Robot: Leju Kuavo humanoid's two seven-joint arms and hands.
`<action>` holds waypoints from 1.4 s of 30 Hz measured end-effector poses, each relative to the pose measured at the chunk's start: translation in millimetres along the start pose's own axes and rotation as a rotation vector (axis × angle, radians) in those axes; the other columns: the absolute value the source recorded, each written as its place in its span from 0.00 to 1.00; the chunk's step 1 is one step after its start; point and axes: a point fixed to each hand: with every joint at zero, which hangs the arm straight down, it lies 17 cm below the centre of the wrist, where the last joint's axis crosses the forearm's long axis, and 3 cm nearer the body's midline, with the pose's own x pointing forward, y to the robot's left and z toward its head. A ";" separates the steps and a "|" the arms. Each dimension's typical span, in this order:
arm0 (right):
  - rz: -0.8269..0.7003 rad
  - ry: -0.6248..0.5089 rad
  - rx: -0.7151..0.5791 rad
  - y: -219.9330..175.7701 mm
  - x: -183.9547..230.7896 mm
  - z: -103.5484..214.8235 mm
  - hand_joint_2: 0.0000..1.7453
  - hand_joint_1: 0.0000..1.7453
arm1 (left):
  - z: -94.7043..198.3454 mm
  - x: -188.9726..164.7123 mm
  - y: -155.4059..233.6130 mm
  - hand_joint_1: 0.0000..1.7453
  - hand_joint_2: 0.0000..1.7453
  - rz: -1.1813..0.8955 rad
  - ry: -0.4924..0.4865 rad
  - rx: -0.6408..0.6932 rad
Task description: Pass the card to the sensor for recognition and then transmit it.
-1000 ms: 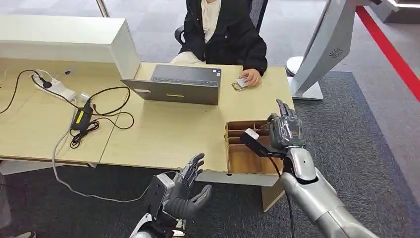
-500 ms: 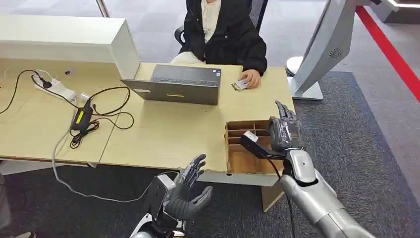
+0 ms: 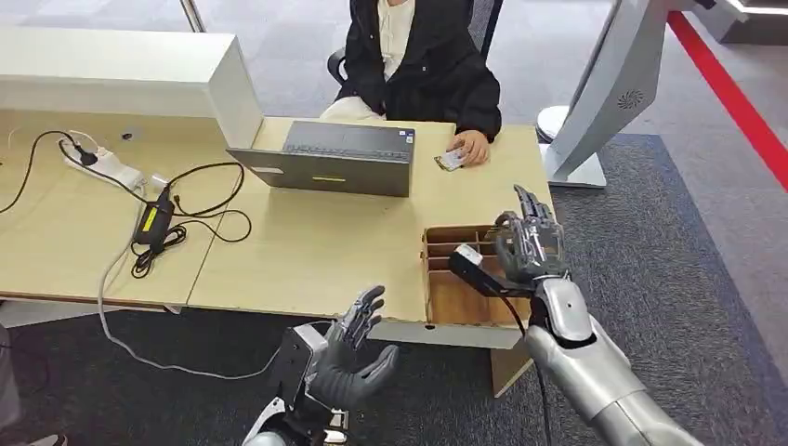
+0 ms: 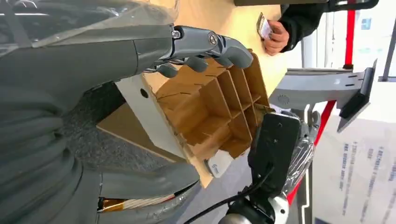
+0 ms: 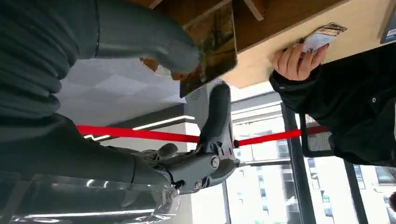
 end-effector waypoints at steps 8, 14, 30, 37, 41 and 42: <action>-0.023 -0.011 -0.055 -19.2 6.9 -10.3 1.00 0.00 | -2.6 4.5 0.9 0.00 1.00 -0.003 -0.018 0.005; -0.052 -0.011 -0.114 -37.9 12.3 -15.1 1.00 0.00 | -2.2 5.7 -1.9 0.00 1.00 -0.003 -0.024 -0.011; -0.022 -0.007 -0.072 -38.4 10.9 -17.1 1.00 0.00 | 2.8 3.2 -9.4 0.00 1.00 0.004 -0.021 -0.037; 0.009 0.004 0.028 -14.6 4.9 -13.4 1.00 0.00 | 2.7 0.8 -8.6 0.00 1.00 0.007 -0.007 -0.033; 0.020 0.009 0.047 -9.0 2.0 -12.8 1.00 0.00 | 2.6 0.4 -8.6 0.00 1.00 0.007 -0.004 -0.033; 0.022 0.009 0.050 -7.8 1.4 -12.4 1.00 0.00 | 2.6 0.4 -8.6 0.00 1.00 0.007 -0.004 -0.033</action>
